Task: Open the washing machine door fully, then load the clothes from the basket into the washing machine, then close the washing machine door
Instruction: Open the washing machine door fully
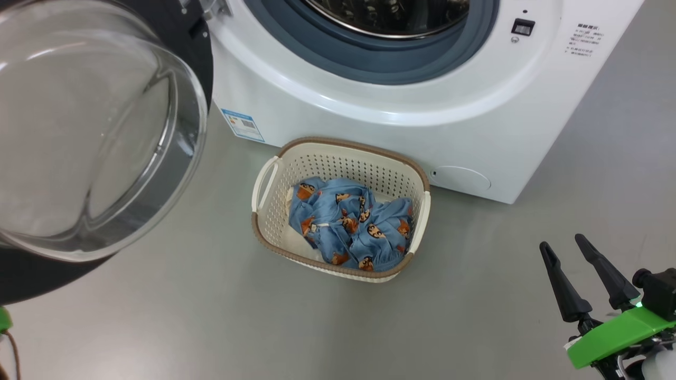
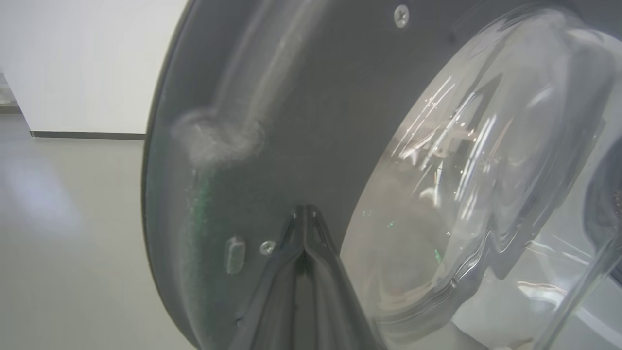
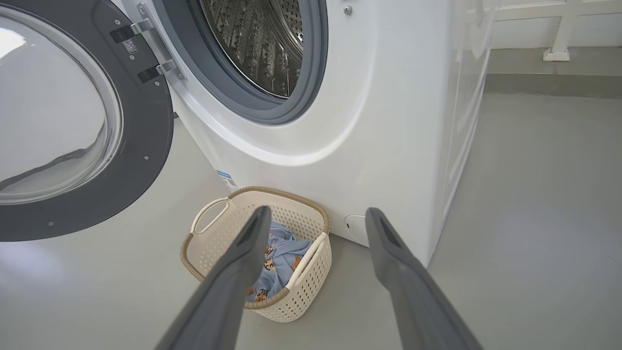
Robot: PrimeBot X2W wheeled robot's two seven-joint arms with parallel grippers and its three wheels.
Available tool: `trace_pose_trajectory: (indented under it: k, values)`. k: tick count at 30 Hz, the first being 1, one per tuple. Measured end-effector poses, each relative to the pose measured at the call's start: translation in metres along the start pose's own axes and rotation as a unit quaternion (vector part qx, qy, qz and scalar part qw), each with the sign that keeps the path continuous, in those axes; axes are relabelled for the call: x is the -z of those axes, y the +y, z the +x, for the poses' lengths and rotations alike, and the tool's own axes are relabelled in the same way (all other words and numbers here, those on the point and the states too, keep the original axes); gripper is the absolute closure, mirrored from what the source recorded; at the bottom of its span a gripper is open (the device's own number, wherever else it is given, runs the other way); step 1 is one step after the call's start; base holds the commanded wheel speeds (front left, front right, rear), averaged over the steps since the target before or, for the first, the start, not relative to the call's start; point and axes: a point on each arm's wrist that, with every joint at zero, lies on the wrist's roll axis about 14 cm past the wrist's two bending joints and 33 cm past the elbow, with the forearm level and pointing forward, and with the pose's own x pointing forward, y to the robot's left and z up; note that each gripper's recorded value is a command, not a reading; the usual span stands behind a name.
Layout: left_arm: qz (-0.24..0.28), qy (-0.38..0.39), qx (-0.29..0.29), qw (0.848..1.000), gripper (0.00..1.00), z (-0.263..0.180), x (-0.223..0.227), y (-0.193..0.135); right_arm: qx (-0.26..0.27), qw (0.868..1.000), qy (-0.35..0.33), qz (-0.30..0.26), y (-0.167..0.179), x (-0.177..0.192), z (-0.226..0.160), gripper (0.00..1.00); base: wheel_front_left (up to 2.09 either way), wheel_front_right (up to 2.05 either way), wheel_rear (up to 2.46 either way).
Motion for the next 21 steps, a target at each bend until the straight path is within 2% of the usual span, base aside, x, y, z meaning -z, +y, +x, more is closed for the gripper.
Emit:
trace_pose_trajectory:
  k: [21]
  values:
    - [0.036, 0.026, -0.044, 0.998, 1.0, 0.059, 0.01, 0.015, 0.014, 1.0, 0.015, 0.012, -0.024, 0.022, 0.018, 0.0, 0.0, 0.0, 0.0]
